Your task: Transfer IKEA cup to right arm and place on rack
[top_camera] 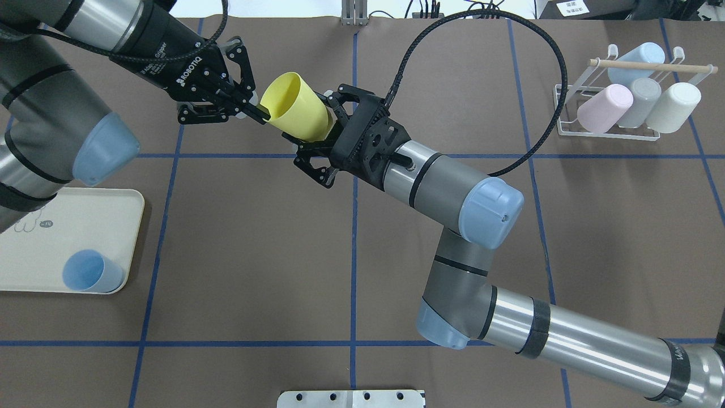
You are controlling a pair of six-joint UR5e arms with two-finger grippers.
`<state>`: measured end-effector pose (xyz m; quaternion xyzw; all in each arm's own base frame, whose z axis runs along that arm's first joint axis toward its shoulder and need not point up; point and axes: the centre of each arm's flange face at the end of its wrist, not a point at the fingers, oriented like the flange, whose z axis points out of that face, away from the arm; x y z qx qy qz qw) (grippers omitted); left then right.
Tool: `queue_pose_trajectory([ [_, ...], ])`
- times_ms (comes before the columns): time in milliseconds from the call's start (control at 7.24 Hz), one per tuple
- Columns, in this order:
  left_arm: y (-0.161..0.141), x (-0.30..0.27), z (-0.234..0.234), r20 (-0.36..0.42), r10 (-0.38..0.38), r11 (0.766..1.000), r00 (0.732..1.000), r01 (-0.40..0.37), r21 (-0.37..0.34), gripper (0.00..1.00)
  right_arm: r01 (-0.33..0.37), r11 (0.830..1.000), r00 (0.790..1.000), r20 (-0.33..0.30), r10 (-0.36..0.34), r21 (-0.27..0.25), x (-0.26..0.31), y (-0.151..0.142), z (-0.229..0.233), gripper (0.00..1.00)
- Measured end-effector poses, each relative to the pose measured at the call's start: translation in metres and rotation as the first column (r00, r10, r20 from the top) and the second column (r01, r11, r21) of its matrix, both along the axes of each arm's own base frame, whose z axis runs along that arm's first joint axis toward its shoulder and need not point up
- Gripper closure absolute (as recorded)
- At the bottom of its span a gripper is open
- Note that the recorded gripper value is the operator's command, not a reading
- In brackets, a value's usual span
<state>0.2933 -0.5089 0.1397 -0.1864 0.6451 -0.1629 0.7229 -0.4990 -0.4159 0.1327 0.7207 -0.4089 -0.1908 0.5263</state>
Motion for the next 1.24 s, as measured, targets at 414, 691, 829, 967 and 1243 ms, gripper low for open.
queue_pose_trajectory([
  [414,0.001,0.000,-0.008,-0.012,0.001,1.000,1.000,-0.001,0.025,0.00,-0.030,1.000,1.000,-0.008,0.030,-0.001,0.000,0.002,0.003,0.56],
  [691,0.000,-0.005,-0.011,-0.025,-0.003,0.998,1.000,0.005,0.058,0.00,-0.035,0.999,0.999,-0.019,0.035,-0.009,-0.001,0.001,0.006,0.59],
  [829,-0.002,-0.007,-0.006,-0.023,-0.006,0.997,1.000,0.008,0.082,0.00,-0.040,0.999,0.998,-0.042,0.039,-0.025,-0.001,-0.003,0.007,0.63],
  [967,-0.005,-0.009,0.006,-0.011,-0.012,0.994,1.000,0.013,0.112,0.00,-0.055,0.997,0.994,-0.100,0.050,-0.057,0.002,-0.013,0.006,0.68],
  [1243,-0.012,-0.016,0.053,0.038,-0.049,0.984,0.998,0.041,0.175,0.00,-0.126,0.980,0.946,-0.316,0.072,-0.154,0.023,-0.037,-0.007,0.79],
])
